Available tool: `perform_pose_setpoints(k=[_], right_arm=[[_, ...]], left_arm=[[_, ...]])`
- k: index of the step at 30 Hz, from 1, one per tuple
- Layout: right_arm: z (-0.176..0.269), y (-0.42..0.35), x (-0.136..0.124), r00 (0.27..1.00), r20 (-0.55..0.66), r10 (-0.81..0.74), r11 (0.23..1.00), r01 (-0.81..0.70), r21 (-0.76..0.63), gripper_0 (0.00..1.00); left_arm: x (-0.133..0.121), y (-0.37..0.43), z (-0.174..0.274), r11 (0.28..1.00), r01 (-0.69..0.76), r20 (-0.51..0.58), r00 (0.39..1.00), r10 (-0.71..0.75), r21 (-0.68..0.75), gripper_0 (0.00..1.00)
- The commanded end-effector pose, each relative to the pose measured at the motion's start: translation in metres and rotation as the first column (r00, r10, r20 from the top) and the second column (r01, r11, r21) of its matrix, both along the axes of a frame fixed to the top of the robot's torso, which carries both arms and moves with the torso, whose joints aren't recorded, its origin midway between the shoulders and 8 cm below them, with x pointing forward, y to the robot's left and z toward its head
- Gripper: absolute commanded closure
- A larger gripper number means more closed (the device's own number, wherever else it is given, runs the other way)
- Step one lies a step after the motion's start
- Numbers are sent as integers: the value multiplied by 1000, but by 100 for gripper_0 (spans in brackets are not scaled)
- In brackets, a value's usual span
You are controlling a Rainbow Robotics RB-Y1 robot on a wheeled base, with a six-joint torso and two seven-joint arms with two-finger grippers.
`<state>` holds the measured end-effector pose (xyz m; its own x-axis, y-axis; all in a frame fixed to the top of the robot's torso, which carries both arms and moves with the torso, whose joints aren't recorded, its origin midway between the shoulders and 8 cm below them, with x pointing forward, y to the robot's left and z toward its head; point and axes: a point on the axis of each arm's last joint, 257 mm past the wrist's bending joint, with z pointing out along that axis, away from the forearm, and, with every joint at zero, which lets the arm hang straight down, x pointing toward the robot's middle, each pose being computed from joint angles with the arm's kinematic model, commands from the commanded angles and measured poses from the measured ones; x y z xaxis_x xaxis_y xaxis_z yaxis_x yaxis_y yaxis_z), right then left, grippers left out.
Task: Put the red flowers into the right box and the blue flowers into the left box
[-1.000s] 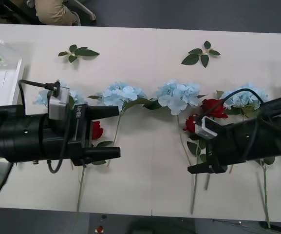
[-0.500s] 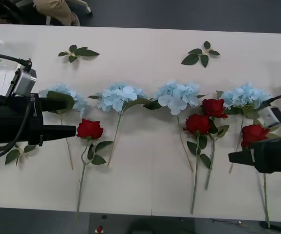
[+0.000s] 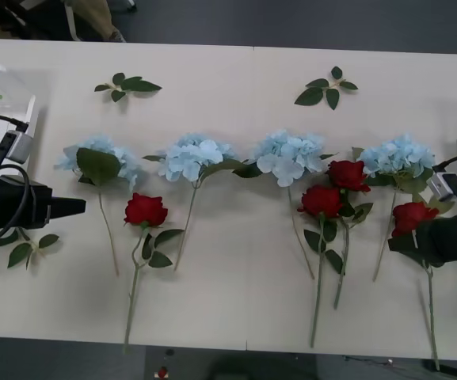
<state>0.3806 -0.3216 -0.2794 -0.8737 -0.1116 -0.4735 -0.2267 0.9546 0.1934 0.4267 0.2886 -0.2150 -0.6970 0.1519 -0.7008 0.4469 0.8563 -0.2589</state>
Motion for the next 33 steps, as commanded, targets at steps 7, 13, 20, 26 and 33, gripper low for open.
perform_pose_setpoints(k=[7, 13, 20, 26, 33], right_arm=[[-6, -70, 9, 997, -34, -76, 989, 71, -131, 0], [-22, -83, 1, 994, -62, -91, 984, 80, -157, 0], [-41, -78, 3, 998, -44, -55, 982, 46, -183, 0], [-59, -69, 11, 998, -52, -29, 980, 18, -197, 0], [-73, -71, 23, 999, -33, -29, 978, 21, -208, 1]], left_arm=[[32, 28, -4, 979, -134, 22, 991, 132, 152, 0], [52, 21, -22, 975, -166, 4, 986, 168, 149, 0], [72, 20, -39, 961, -194, 41, 981, 190, 195, 0], [93, 17, -46, 958, -217, 68, 976, 208, 185, 0], [110, 16, -57, 945, -228, 67, 974, 218, 235, 0]])
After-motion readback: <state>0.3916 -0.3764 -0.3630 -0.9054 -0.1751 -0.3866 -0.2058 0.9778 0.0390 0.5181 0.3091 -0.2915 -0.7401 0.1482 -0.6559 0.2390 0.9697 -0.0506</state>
